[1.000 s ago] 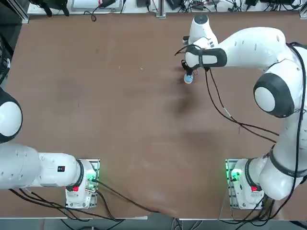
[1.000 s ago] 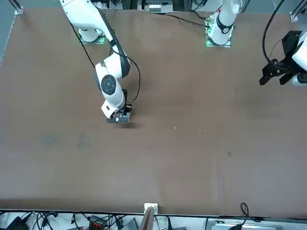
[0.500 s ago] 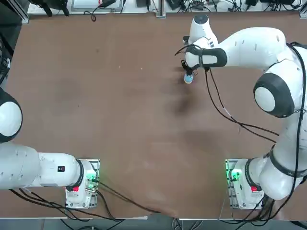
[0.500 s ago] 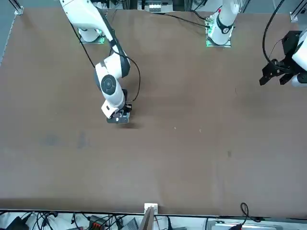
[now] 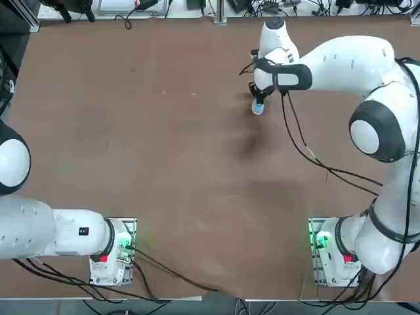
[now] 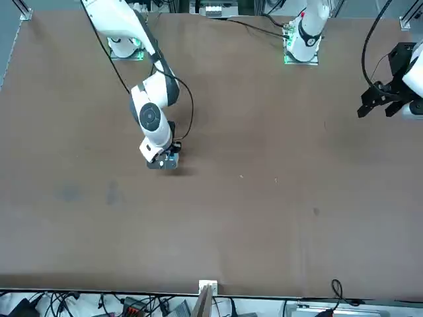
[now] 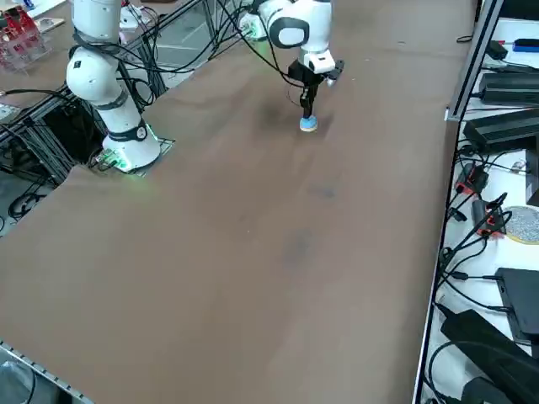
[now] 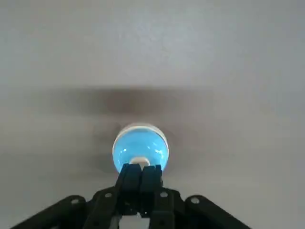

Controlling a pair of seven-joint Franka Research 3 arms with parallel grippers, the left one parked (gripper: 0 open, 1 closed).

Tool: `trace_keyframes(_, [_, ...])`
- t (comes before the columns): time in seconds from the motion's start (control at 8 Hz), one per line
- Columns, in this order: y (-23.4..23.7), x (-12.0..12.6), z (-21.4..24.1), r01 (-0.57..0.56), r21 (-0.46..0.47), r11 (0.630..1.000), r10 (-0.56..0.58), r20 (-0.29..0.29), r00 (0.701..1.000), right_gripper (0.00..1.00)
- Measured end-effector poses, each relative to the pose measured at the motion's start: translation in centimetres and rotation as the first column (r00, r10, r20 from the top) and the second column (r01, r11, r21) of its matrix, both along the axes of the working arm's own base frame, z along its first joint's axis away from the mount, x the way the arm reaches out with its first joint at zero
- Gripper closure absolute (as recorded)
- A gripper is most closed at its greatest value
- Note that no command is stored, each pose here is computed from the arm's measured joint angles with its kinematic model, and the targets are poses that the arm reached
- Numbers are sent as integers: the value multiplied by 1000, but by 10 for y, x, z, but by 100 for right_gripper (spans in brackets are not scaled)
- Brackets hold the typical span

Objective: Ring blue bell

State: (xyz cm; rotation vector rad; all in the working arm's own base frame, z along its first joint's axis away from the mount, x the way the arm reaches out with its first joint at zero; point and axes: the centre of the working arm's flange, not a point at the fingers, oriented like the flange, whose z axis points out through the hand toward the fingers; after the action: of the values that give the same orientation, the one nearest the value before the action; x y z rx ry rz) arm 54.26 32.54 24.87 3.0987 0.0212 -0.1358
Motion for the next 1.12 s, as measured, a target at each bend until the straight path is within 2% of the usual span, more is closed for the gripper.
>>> trace_keyframes(0.5, [-26,9,91,59,16,998,-59,-29,998,99])
trace_keyframes(0.75, [-72,29,155,111,19,994,-110,-46,993,99])
trace_keyframes(1.12, [-174,59,233,103,33,994,-99,-102,990,99])
